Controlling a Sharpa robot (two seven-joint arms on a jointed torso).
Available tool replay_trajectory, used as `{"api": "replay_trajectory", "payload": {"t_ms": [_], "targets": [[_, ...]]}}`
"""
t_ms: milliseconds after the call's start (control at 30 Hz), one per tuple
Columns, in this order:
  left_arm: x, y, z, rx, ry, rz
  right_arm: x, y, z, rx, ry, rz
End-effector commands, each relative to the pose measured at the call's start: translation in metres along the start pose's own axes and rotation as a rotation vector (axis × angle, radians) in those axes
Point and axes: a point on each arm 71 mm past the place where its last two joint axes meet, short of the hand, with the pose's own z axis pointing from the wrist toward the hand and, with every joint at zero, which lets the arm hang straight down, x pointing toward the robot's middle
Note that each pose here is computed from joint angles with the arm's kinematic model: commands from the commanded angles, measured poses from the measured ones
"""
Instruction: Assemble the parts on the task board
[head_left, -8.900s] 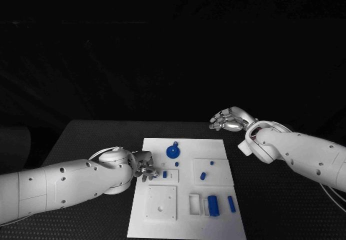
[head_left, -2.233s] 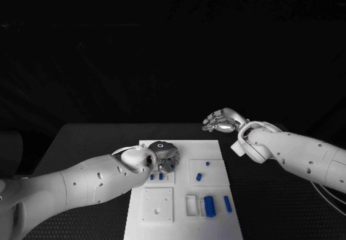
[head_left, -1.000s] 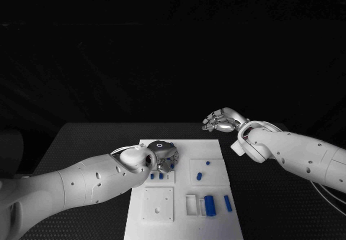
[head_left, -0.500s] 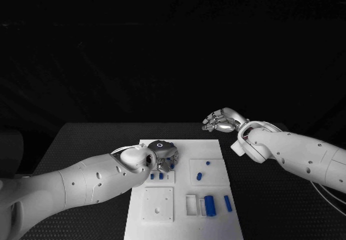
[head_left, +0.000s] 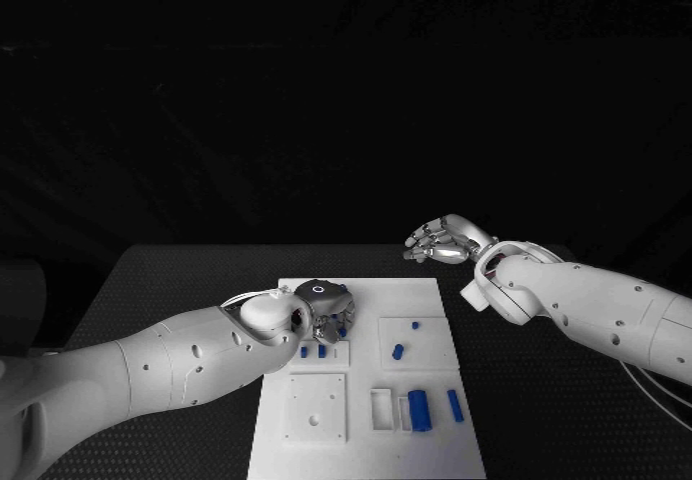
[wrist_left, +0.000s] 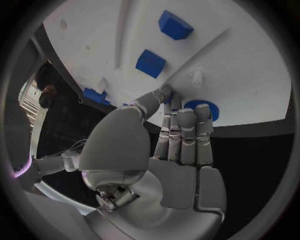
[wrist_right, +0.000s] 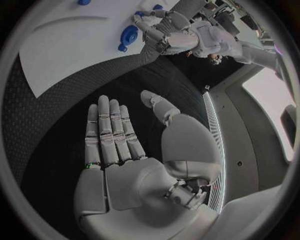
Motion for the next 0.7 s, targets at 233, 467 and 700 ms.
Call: {"api": "replay_trajectory", "payload": {"t_ms": [233, 467, 700], "targets": [[0.0075, 0.0014, -0.0021, -0.012, 0.018, 0.009, 0.0018, 0.0014, 0.0001, -0.014, 0.014, 0.001], [0.0039, 0.0053, -0.0055, -0.040, -0.035, -0.027, 0.0009, 0.0005, -0.0003, -0.012, 0.012, 0.000], [0.0013, 0.0063, -0.0094, -0.044, -0.052, -0.054, 0.0005, -0.0001, -0.0004, -0.010, 0.012, 0.000]]}}
